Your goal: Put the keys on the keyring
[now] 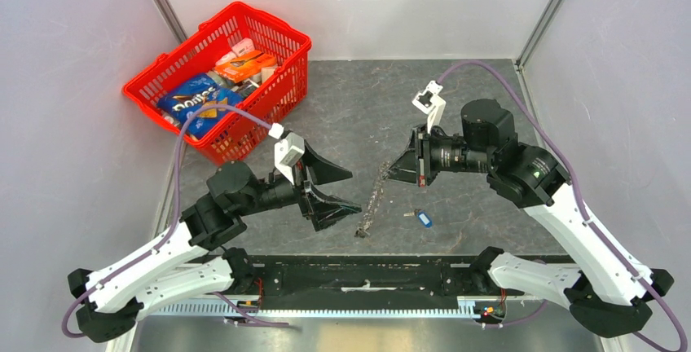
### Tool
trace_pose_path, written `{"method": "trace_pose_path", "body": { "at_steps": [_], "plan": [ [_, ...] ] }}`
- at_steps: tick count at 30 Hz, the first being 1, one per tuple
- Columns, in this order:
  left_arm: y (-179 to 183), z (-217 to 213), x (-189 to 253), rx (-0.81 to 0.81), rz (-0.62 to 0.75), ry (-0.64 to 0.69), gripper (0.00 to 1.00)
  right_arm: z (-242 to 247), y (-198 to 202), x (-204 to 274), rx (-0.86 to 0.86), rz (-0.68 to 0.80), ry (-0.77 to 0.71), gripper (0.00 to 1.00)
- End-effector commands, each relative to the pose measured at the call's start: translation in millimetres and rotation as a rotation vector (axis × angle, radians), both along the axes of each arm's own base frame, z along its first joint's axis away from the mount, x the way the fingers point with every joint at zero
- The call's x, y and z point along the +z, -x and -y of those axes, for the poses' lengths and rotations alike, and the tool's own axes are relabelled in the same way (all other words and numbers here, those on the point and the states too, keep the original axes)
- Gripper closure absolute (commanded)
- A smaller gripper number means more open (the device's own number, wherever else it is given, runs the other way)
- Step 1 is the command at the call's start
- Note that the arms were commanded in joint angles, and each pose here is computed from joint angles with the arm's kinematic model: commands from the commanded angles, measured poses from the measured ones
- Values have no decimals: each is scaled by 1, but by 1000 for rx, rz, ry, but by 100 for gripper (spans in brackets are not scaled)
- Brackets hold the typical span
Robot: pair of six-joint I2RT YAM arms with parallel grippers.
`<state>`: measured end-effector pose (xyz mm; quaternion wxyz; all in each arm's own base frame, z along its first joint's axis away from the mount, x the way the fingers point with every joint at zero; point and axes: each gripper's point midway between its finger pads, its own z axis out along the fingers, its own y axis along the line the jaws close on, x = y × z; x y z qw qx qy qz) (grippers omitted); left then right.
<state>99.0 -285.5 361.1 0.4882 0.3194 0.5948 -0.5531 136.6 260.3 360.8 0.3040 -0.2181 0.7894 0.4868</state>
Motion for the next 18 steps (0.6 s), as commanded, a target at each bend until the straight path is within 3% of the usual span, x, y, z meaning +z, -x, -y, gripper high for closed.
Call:
{"method": "trace_pose_path", "body": {
  "at_steps": [1, 9, 18],
  "plan": [
    [10, 2, 22, -56, 7, 86, 0, 1, 11, 46, 31, 81, -113, 95],
    [13, -3, 28, -54, 3, 102, 0, 6, -21, 27, -182, -21, -52, 95],
    [7, -1, 18, -28, -44, 38, 0, 17, -74, -58, -421, -117, 243, 97]
  ]
}}
